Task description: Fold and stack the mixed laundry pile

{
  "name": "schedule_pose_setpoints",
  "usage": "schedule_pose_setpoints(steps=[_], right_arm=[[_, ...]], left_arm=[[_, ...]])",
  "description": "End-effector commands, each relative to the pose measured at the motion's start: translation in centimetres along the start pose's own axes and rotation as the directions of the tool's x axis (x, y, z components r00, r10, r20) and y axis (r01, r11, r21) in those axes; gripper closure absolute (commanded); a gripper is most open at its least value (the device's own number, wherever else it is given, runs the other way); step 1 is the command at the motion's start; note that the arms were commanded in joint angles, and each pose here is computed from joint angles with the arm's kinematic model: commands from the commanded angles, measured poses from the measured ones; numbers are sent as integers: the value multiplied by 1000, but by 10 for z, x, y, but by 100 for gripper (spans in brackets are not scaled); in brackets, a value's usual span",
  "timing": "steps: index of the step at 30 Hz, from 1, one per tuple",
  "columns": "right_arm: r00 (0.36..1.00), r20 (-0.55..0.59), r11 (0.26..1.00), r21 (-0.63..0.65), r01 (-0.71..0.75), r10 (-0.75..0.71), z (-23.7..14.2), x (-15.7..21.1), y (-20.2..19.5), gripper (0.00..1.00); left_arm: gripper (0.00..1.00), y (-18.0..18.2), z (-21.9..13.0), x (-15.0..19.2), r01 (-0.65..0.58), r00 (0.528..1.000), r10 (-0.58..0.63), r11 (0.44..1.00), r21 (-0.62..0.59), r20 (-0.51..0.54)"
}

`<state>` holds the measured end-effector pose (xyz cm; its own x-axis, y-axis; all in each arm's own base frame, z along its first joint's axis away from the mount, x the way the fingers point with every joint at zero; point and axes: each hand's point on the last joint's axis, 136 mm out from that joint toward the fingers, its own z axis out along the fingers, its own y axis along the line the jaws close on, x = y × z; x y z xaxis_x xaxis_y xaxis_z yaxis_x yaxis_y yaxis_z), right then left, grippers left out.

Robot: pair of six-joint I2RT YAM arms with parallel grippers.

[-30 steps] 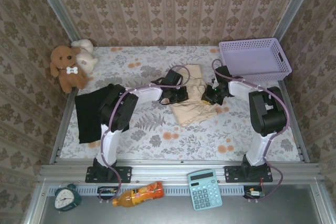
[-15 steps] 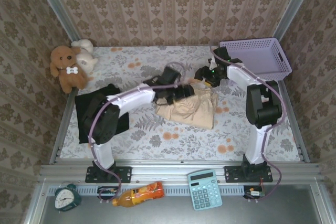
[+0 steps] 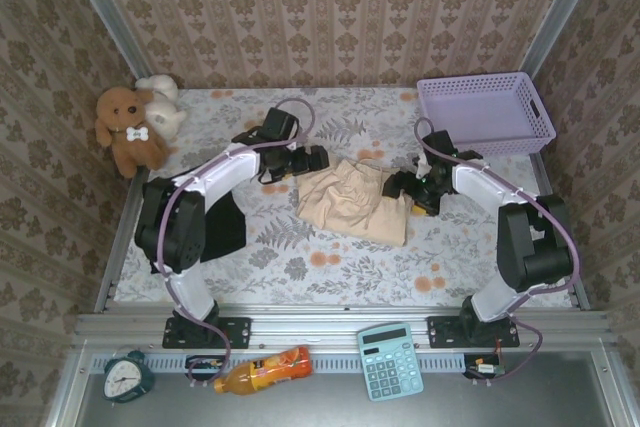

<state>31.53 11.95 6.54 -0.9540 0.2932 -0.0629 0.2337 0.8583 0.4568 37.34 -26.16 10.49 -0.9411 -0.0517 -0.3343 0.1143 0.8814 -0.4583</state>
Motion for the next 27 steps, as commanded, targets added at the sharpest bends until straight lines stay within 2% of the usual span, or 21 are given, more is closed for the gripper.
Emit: schedule_pose_setpoints(steps=[1,9,18,21,24,27], right_arm=[[999,30,1000,12,-20,20,4,-5,-7,10],[998,34,999,-4,-55,55,26,-11,-9,10],[998,28,999,-12,-49,49,44,-16,2,14],[998,20,998,-13,-58,58,49,-18,2,18],[998,25,998,-20,-60,61,51,-20,3,27],[998,23,998,-29,-55,56,52,-23,6,40]], left_arm=[[1,3,15,10,-80,995,81,997,12,-56],[2,-6,47,6,-216,969,217,976,23,-115],[9,-38,62,30,-276,940,300,948,157,-161],[14,-46,61,38,-266,939,299,944,195,-168],[26,-54,58,44,-264,937,306,936,233,-167],[38,-53,57,50,-268,932,314,934,236,-183]])
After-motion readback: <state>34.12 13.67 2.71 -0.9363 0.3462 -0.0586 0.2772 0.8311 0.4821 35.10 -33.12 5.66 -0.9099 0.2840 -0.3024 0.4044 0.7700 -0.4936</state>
